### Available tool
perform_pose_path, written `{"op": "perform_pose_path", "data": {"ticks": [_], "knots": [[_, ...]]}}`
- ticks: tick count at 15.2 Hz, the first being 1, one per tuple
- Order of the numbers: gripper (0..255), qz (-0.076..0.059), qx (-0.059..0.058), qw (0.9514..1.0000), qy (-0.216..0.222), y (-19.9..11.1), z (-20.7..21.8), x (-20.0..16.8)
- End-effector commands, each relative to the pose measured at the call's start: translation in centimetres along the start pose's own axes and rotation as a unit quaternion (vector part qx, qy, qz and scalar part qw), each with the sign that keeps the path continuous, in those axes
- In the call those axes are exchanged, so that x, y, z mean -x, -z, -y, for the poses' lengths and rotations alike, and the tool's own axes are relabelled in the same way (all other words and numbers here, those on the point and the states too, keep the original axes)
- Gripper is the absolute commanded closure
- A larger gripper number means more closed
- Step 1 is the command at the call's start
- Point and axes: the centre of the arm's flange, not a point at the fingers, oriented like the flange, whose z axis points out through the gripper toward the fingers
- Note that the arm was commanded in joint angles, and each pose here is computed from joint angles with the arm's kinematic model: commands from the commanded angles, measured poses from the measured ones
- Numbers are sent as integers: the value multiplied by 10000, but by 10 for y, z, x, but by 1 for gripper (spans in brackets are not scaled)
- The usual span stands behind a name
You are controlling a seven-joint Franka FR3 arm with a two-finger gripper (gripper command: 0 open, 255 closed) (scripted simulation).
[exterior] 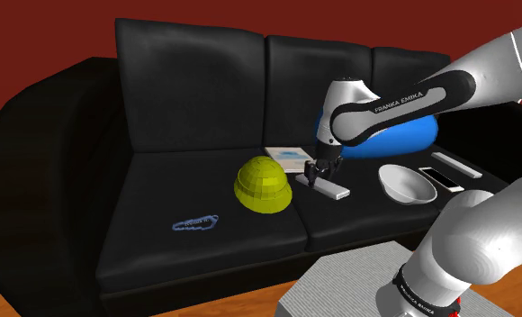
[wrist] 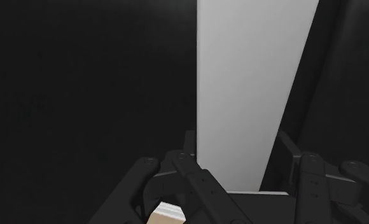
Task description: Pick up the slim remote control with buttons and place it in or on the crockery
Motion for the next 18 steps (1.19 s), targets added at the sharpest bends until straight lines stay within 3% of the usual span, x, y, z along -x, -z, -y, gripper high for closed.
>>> {"op": "perform_pose_path", "data": {"ticks": [1, 18], "knots": [[255, -2, 0, 10000, 2, 12, 0, 0], [255, -2, 0, 10000, 2, 102, -2, 0]]}}
